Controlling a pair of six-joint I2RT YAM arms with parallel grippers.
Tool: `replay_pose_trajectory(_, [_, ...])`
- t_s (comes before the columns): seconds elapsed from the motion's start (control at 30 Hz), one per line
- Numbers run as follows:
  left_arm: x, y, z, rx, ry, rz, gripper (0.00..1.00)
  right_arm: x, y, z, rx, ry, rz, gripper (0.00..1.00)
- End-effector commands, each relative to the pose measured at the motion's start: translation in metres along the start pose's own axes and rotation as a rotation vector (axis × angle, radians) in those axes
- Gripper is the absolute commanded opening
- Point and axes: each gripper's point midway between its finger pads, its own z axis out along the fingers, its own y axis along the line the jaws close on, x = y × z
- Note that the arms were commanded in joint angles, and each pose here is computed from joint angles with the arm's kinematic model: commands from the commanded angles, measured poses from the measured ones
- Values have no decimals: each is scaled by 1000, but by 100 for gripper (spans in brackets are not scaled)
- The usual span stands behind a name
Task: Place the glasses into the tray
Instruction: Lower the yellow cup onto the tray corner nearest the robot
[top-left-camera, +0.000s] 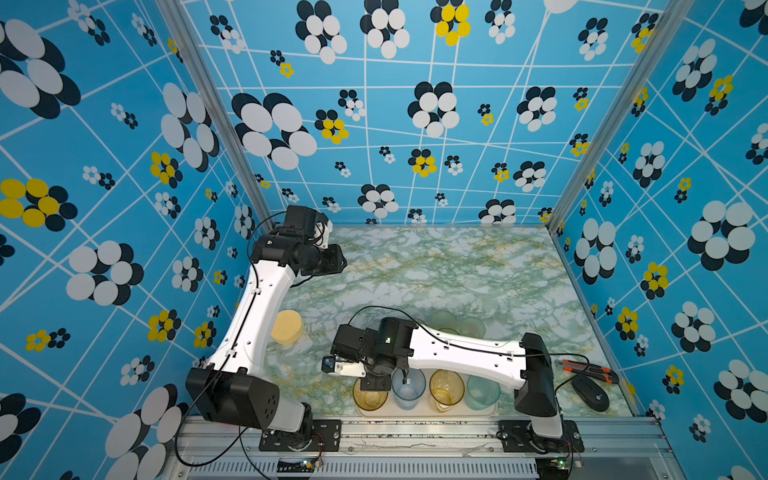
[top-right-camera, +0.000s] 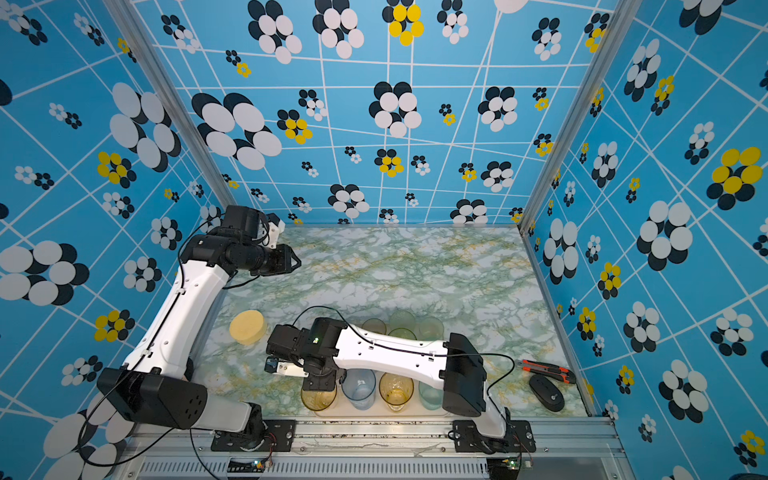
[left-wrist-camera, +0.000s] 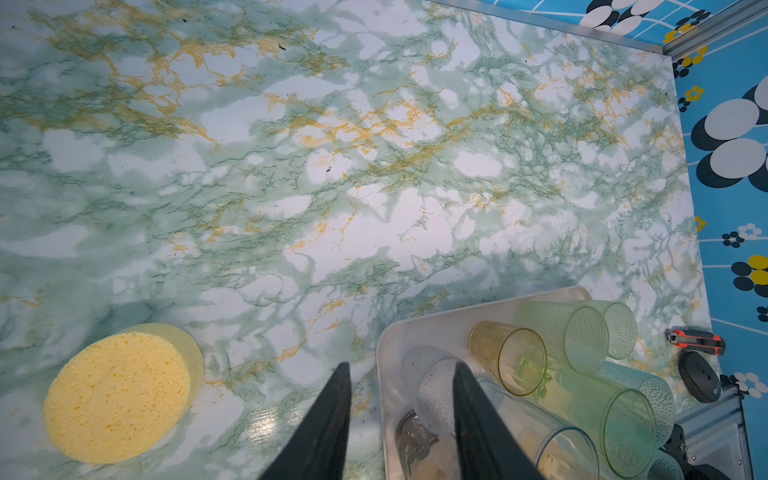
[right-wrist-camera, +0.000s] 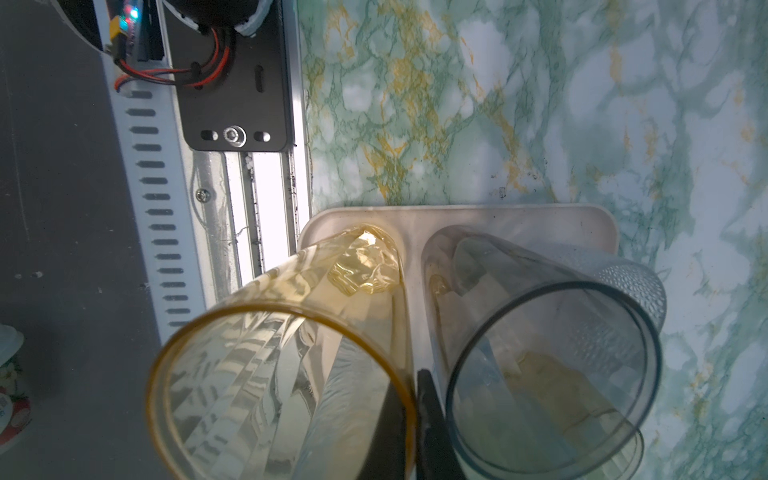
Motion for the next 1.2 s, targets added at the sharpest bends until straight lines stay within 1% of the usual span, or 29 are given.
replay_pose_trajectory(0.0, [1,5,2,-16,21,8,42,1,3,6,-27,3,-5,7])
replay_pose_trajectory(0.27, [1,6,3,-18,26,12,42,2,2,7,-29,7,-1,15])
replay_pose_trajectory(0.4, [1,6,3,-19,26,13,42,1,2,6,-29,4,-2,17])
replay_pose_trajectory(0.53, [1,6,2,-20,27,15,42,2,1,5,-25,5,-3,21])
replay_pose_trajectory(0.97, [3,7,2,-27,31,16,42,-3,-13,-17,40,-49,2,26])
replay_pose_trajectory(1.17, [2,7,3,-27,34,14,42,-3,-22,-24,64,-69,11,27])
